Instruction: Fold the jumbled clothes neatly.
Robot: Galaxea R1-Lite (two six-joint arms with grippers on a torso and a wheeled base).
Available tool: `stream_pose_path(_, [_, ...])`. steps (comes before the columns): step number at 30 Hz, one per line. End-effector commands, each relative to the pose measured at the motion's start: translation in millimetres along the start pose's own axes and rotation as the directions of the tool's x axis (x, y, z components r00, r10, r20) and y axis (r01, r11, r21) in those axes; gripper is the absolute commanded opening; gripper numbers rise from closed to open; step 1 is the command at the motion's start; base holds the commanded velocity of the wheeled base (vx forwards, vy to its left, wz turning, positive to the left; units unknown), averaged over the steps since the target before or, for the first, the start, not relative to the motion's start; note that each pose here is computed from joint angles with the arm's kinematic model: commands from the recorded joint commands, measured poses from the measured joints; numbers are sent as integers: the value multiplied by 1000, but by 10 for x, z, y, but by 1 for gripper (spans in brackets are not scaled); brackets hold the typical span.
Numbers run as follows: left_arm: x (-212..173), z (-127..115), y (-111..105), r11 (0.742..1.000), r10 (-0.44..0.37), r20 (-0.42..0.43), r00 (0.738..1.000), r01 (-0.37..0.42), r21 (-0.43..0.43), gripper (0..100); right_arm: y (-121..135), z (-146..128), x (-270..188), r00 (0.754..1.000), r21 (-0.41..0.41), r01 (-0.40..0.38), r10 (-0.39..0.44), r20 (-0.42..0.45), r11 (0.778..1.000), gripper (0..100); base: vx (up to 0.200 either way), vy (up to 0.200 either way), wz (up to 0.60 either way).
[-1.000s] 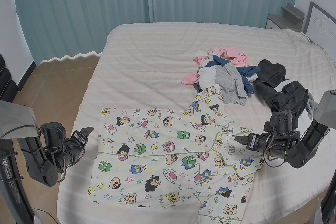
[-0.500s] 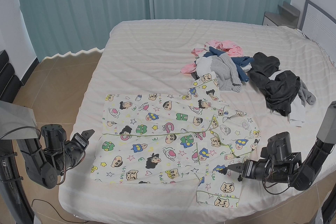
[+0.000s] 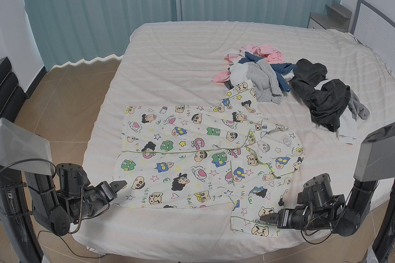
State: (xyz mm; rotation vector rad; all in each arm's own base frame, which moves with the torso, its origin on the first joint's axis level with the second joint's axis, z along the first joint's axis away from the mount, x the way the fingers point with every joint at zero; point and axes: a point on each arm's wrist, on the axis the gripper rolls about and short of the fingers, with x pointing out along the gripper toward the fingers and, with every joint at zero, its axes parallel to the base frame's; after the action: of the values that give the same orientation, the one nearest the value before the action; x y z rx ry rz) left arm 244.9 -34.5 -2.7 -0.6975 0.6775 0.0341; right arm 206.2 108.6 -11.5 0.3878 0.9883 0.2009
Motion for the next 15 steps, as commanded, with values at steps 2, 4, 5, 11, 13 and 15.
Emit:
stream_pose_path(2, [79, -88, 73, 999, 37, -41, 998, -36, 4, 100, -73, -233, 211, 998, -20, 28, -29, -59, 999, 100, 0, 0, 0])
stream_pose_path(4, [79, -88, 73, 999, 37, -41, 998, -36, 4, 100, -88, -273, 241, 998, -27, 36, -38, -55, 999, 100, 0, 0, 0])
stream_pose_path(5, [77, -91, 74, 999, 38, -42, 998, -38, 4, 100, -116, -322, 285, 998, -33, 49, -51, -42, 998, 100, 0, 0, 0])
stream_pose_path(11, [86, -90, 75, 999, 39, -41, 998, -39, 6, 100, -147, -403, 284, 999, -48, 32, -33, -6, 998, 100, 0, 0, 0])
stream_pose_path(13, [89, -88, 74, 999, 38, -40, 998, -38, 6, 100, -142, -397, 285, 1000, -46, 24, -24, 5, 999, 100, 0, 0, 0])
stream_pose_path(15, [91, -90, 76, 999, 39, -41, 998, -39, 4, 100, -147, -398, 278, 1000, -46, 25, -25, 5, 999, 100, 0, 0, 0])
